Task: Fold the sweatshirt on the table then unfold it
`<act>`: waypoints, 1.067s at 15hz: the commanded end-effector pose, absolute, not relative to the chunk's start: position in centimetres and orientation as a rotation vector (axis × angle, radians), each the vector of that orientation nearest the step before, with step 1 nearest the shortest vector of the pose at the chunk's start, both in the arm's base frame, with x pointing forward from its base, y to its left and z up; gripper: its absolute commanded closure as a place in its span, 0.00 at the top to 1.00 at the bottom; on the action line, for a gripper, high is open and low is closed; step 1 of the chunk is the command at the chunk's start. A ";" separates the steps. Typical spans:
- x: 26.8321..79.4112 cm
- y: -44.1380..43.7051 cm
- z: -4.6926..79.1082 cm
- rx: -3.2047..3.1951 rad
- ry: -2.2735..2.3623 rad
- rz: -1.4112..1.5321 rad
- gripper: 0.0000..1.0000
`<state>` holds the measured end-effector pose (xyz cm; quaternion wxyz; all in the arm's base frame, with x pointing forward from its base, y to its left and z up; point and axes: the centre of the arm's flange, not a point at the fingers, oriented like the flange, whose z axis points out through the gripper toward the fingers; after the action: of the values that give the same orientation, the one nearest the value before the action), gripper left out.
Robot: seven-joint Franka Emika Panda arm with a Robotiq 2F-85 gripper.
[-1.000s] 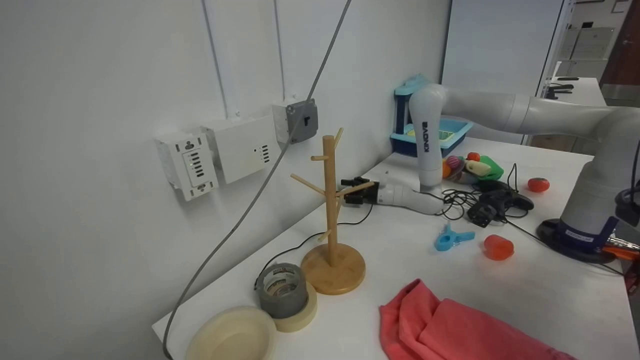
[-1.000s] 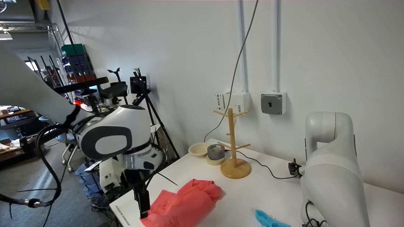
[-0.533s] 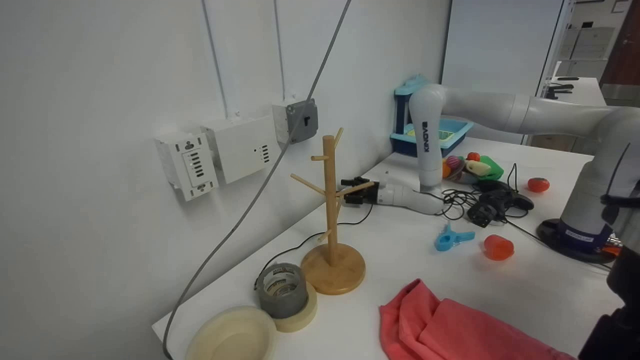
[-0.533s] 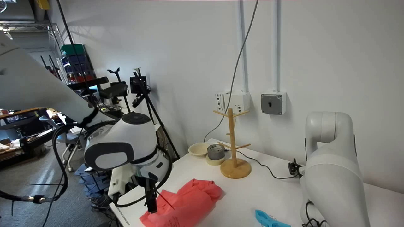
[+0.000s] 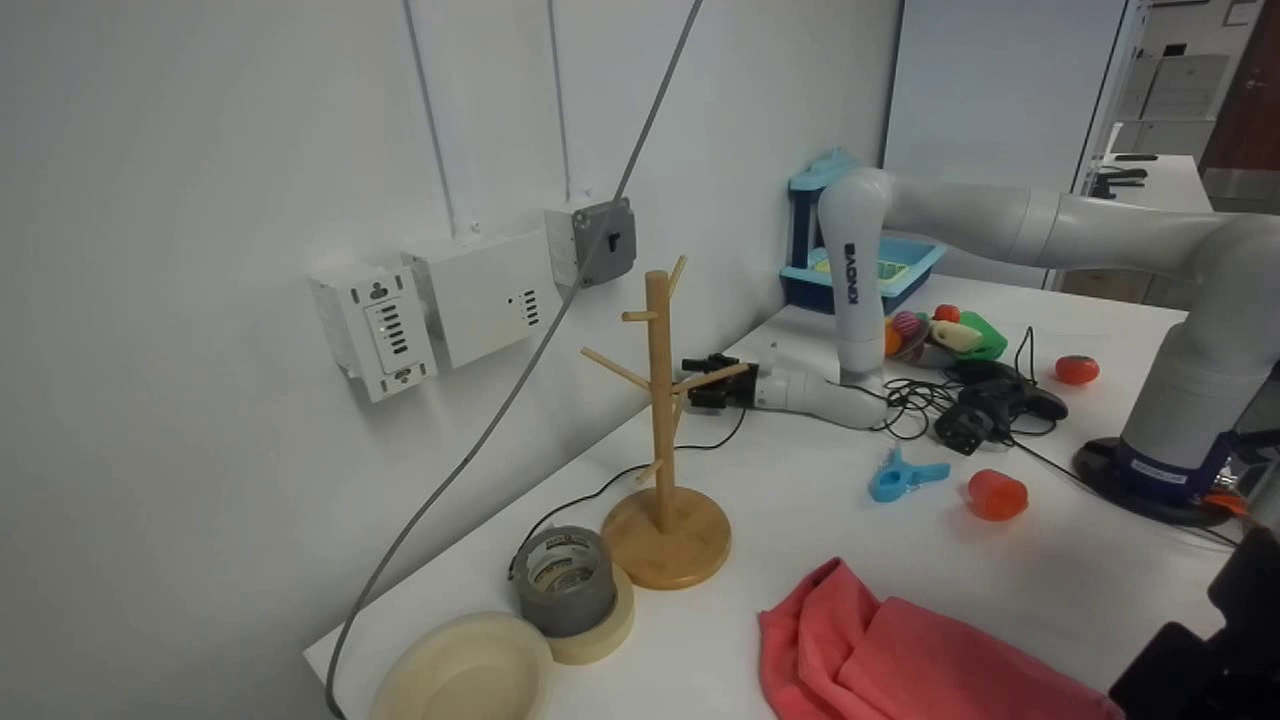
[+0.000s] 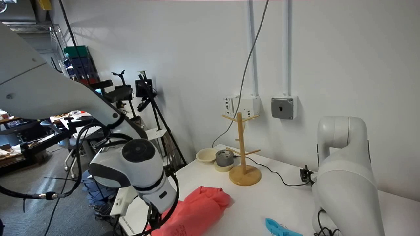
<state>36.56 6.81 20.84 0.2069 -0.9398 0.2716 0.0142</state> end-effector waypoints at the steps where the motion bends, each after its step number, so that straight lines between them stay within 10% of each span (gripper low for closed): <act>1: 34.8 7.0 16.9 -2.567 0.815 0.043 1.00; 16: 35.8 5.1 12.2 -2.574 1.075 0.009 1.00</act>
<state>35.33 4.99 14.26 0.1792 -0.9099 0.3740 0.0076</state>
